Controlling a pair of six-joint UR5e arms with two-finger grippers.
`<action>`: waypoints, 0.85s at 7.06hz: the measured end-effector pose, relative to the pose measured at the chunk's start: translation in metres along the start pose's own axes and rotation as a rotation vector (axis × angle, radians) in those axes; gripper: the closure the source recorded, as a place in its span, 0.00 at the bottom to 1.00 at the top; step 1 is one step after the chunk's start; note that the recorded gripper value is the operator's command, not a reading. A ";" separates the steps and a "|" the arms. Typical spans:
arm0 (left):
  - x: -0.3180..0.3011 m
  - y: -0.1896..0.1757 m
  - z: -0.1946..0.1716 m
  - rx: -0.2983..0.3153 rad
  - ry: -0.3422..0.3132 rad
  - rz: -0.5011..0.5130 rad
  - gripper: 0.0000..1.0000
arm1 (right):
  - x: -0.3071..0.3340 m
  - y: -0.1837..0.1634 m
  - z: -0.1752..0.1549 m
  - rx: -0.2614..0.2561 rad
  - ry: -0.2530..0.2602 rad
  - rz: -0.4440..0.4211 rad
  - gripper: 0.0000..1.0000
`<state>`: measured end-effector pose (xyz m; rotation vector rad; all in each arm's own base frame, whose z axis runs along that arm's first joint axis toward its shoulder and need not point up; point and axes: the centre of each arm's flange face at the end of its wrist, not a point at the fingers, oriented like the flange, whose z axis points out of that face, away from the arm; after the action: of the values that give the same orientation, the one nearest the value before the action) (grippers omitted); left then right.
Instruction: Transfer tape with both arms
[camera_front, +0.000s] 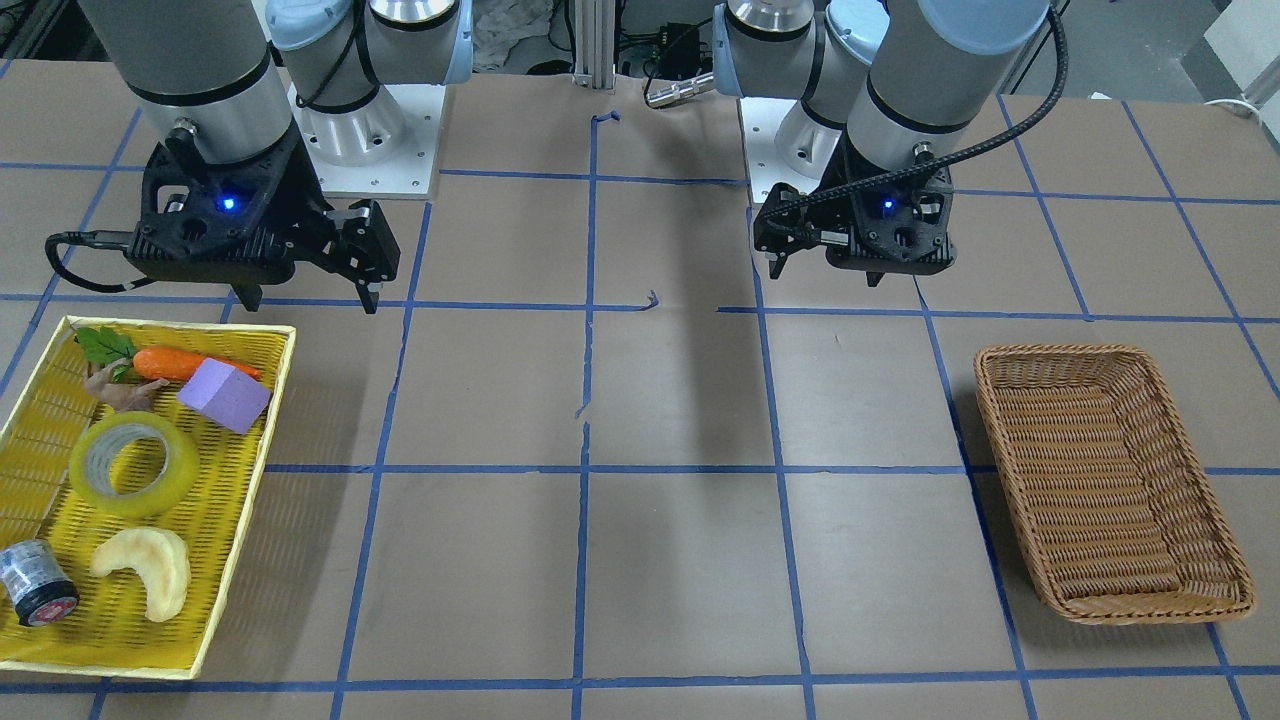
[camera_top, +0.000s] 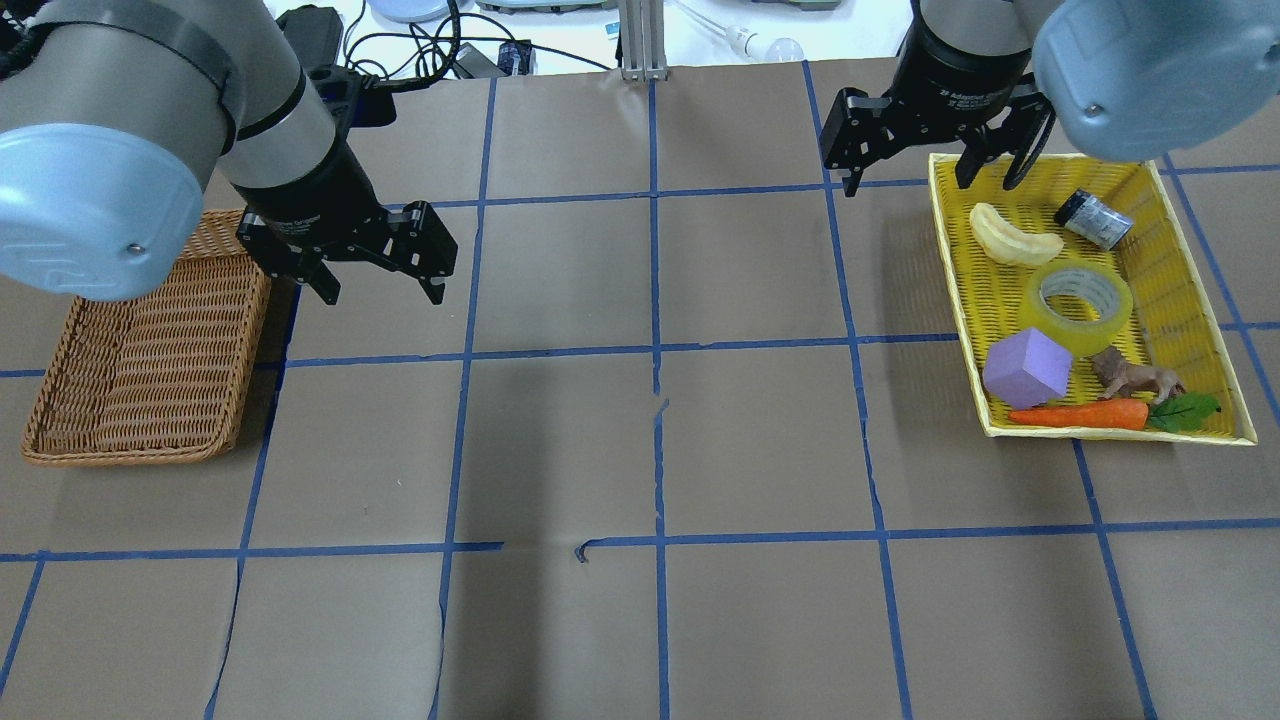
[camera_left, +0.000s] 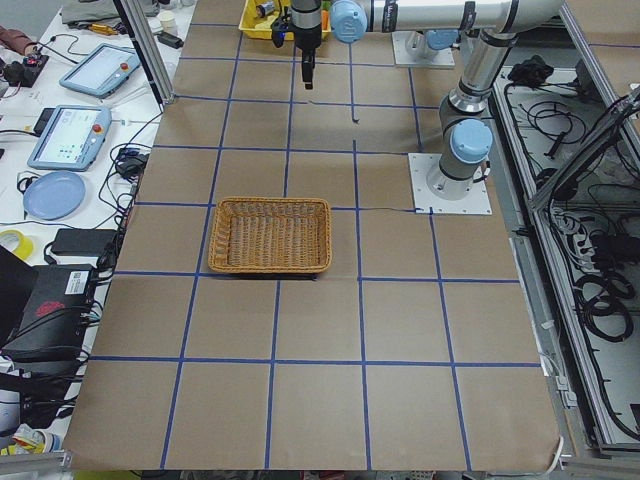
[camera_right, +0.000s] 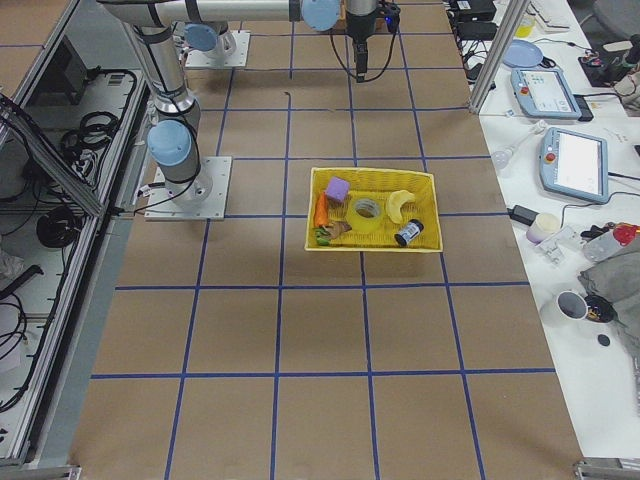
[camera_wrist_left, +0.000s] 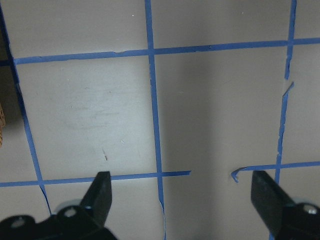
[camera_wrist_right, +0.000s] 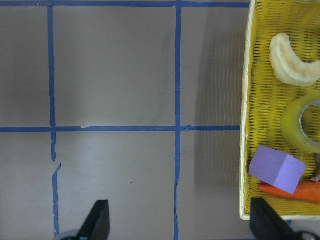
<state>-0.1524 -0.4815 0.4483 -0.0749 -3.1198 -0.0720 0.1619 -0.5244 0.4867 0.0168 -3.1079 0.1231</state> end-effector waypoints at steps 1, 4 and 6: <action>0.000 0.001 -0.001 0.001 -0.003 0.004 0.00 | 0.000 0.000 0.000 -0.001 0.000 0.002 0.00; -0.001 0.001 -0.001 0.001 -0.010 0.007 0.00 | 0.000 0.001 0.001 -0.006 0.000 0.003 0.00; -0.001 0.002 -0.002 0.003 -0.012 0.007 0.00 | 0.000 0.001 0.001 -0.008 0.000 0.002 0.00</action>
<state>-0.1510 -0.4801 0.4504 -0.0863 -3.1319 -0.0675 0.1617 -0.5238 0.4858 0.0128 -3.1082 0.1109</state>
